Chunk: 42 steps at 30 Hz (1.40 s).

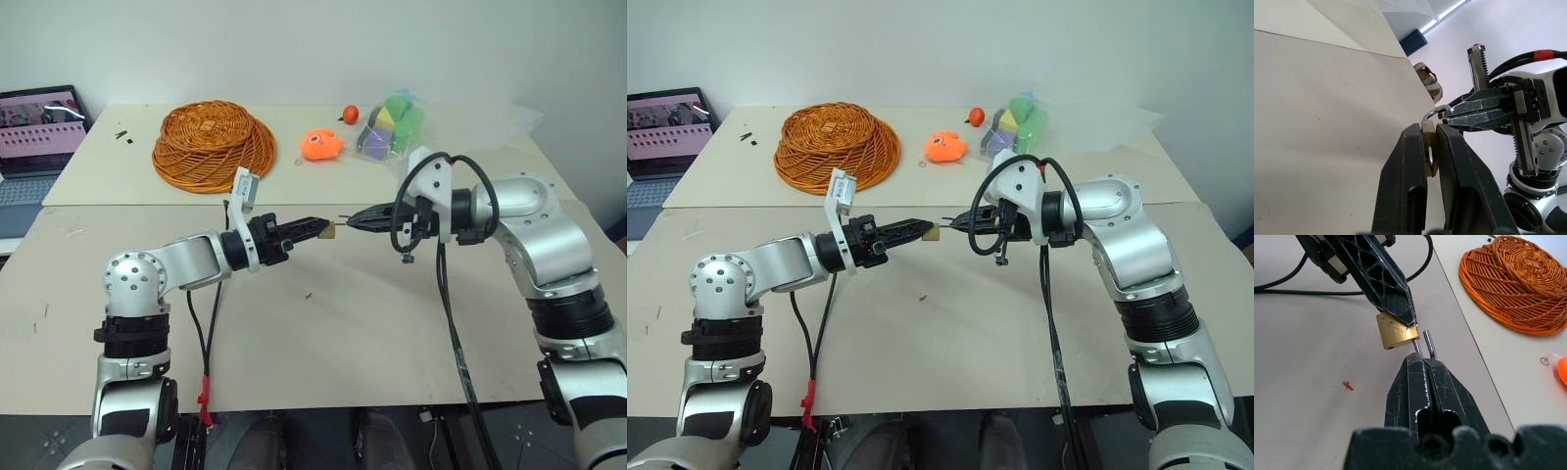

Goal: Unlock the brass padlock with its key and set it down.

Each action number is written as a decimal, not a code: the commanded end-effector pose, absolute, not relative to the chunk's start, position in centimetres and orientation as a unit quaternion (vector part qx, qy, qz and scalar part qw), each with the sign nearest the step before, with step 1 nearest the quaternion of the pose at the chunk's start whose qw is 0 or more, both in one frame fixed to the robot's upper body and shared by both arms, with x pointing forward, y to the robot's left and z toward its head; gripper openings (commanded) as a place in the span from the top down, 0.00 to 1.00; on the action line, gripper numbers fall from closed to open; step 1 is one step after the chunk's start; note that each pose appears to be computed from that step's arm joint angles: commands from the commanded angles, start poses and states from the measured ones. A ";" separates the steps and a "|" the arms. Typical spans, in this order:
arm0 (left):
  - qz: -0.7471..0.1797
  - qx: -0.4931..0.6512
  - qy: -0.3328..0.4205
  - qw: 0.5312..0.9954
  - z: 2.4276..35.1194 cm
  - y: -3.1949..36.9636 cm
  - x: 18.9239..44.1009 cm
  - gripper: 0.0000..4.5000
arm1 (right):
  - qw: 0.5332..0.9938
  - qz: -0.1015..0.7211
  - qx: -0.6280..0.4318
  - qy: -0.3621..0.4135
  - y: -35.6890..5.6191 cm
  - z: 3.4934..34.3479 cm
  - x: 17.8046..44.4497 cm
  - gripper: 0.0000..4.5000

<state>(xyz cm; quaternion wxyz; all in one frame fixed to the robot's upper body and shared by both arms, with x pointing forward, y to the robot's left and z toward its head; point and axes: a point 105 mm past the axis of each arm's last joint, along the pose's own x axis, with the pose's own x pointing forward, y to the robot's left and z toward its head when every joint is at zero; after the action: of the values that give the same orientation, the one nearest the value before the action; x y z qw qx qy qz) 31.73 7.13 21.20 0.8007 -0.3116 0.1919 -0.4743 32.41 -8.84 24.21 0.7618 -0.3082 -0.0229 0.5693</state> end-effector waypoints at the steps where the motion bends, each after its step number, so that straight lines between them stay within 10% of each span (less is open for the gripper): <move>1: -0.488 -0.311 0.171 0.797 22.3 6.9 31.5 0.99 | 0.760 0.560 -0.323 -0.059 -8.9 26.3 32.4 0.98; 26: -0.462 -0.295 0.194 0.814 20.9 9.2 31.0 0.99 | 0.750 0.574 -0.328 0.005 -10.9 24.8 31.9 0.98; 42: -0.439 -0.254 0.352 0.787 14.1 11.0 27.8 0.99 | 0.771 0.557 -0.309 0.008 -10.8 24.0 31.9 0.98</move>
<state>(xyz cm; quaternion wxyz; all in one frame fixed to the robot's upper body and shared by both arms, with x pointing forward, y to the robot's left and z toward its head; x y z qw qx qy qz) 28.00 11.25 14.59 0.7917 -0.2528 0.3419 -0.4387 32.26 -10.83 22.73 0.7660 -0.3100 0.0320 0.5623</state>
